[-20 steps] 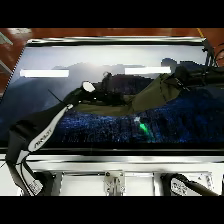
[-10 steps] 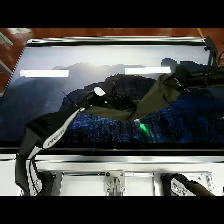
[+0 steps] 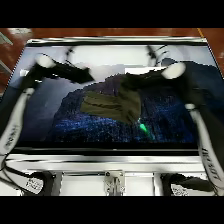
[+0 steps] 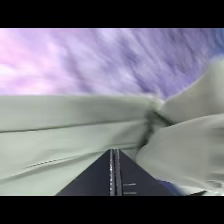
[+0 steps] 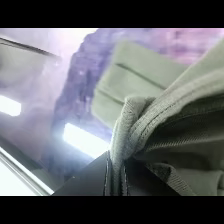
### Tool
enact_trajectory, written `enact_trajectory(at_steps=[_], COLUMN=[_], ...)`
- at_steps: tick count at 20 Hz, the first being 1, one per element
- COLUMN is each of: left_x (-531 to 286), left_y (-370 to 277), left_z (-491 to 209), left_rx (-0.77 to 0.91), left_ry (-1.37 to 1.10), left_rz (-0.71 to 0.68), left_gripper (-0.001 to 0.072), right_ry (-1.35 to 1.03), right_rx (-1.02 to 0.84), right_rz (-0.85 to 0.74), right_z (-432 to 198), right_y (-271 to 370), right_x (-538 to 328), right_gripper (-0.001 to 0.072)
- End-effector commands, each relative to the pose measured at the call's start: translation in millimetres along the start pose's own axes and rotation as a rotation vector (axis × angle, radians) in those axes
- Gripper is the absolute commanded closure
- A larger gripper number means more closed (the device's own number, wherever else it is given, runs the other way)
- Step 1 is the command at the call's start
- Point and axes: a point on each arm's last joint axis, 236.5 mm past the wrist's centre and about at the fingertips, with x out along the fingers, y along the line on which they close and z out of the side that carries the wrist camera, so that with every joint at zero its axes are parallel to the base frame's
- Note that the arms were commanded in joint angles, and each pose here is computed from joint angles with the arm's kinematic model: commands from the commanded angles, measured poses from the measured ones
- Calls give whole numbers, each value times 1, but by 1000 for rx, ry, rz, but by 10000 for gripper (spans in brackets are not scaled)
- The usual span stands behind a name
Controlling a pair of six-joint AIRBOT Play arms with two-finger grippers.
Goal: Fold the shirts.
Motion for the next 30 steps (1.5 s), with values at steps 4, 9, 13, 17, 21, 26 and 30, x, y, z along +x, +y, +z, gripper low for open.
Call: enact_trajectory(at_steps=[4, 9, 13, 17, 21, 26, 30], left_x=[-188, -212, -198, -192, -192, -192, -192], left_y=[32, 19, 19, 20, 20, 20, 20], left_z=[22, 17, 8, 4, 4, 4, 4], left_rx=[15, 35, 26, 20, 20, 19, 19], left_ry=[-203, -230, -193, -177, -177, -177, -177], left_rz=[198, 208, 194, 190, 189, 189, 189], left_gripper=[670, 670, 670, 670, 670, 670, 670], right_ry=[-18, 50, 212, 417, 448, 393, 385], right_rx=[325, 294, 230, 127, 270, 397, 440], right_rz=[145, 256, 183, -219, -432, -144, -50], right_z=[-47, -45, -56, -81, -93, -99, -105], right_y=[11, 17, -25, -141, -231, -204, -178], right_x=[156, 140, 93, 5, -51, 11, 52], right_gripper=[505, 75, 76, 75, 41, 41, 288])
